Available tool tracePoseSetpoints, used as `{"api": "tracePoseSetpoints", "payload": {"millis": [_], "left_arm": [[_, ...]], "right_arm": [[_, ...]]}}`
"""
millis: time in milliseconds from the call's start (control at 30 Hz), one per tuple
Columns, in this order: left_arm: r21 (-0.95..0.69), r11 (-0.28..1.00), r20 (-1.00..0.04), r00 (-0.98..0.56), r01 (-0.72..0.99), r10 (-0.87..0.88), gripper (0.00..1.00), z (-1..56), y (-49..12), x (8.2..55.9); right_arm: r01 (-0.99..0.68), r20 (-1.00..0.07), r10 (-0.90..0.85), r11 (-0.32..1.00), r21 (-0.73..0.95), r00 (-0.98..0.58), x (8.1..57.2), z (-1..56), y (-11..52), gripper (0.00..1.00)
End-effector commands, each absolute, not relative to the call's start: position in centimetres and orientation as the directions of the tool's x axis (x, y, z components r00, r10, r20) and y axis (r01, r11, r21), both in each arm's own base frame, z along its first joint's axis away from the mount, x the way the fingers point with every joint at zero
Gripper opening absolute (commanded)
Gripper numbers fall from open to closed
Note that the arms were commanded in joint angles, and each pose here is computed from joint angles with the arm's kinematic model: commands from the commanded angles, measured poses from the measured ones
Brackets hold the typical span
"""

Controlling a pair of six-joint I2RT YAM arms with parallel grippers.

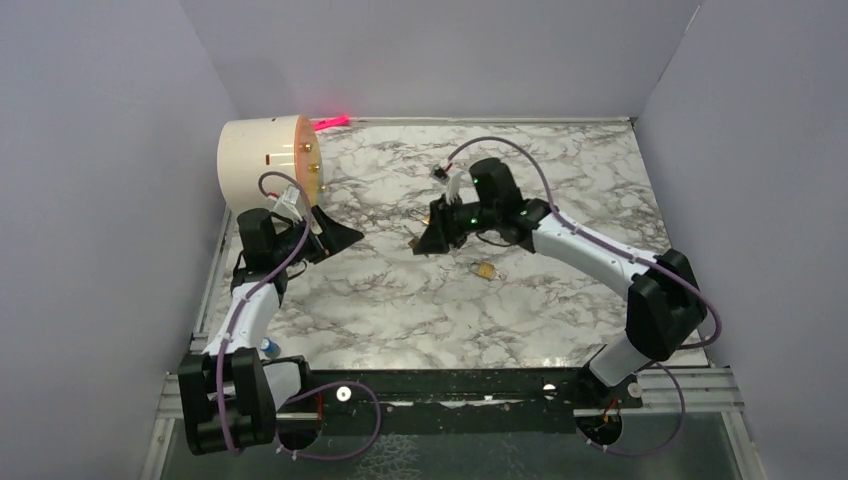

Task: Lock with the key
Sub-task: Pick up the lock from the center of the board.

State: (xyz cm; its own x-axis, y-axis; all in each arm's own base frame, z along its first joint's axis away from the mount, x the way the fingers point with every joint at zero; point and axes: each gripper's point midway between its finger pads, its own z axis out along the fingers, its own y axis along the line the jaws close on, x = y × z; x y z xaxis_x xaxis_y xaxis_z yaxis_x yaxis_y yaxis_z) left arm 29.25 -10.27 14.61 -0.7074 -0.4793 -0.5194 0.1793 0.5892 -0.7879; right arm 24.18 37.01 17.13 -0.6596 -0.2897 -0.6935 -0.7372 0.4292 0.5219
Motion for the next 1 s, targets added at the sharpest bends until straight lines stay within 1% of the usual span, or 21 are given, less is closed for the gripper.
{"api": "tracePoseSetpoints", "payload": {"millis": [0,100,233,467,733,833,967], "left_arm": [[-0.706,0.449,-0.704,-0.608,0.547,-0.367,0.9,22.4,-14.1,27.8],[-0.616,0.372,-0.787,-0.552,0.694,-0.275,0.94,25.7,-17.4,26.1],[-0.508,0.278,-0.86,-0.467,0.815,-0.204,0.97,29.0,-20.4,24.6],[-0.437,0.252,-0.898,-0.403,0.863,-0.177,0.98,30.4,-21.1,24.6],[-0.467,0.077,-0.884,-0.463,0.881,-0.068,0.91,29.7,-21.7,21.4],[-0.487,0.025,-0.873,-0.486,0.873,-0.033,0.86,29.1,-21.9,20.1],[-0.517,-0.006,-0.856,-0.517,0.856,-0.007,0.77,28.1,-22.3,19.0]], "right_arm": [[-0.738,-0.702,-0.342,-0.038,0.674,-0.624,19.8,23.1,35.7,0.31],[-0.706,-0.702,-0.355,-0.145,0.693,-0.617,19.1,24.5,35.0,0.33],[-0.642,-0.686,-0.388,-0.258,0.722,-0.615,17.8,25.4,34.6,0.34],[-0.649,-0.695,-0.382,-0.265,0.713,-0.609,17.0,26.1,34.0,0.34],[-0.653,-0.693,-0.38,-0.252,0.714,-0.613,16.5,25.9,33.7,0.34],[-0.659,-0.696,-0.376,-0.246,0.711,-0.612,16.7,26.0,33.8,0.34],[-0.67,-0.699,-0.366,-0.224,0.707,-0.615,17.3,26.0,33.9,0.34]]}}
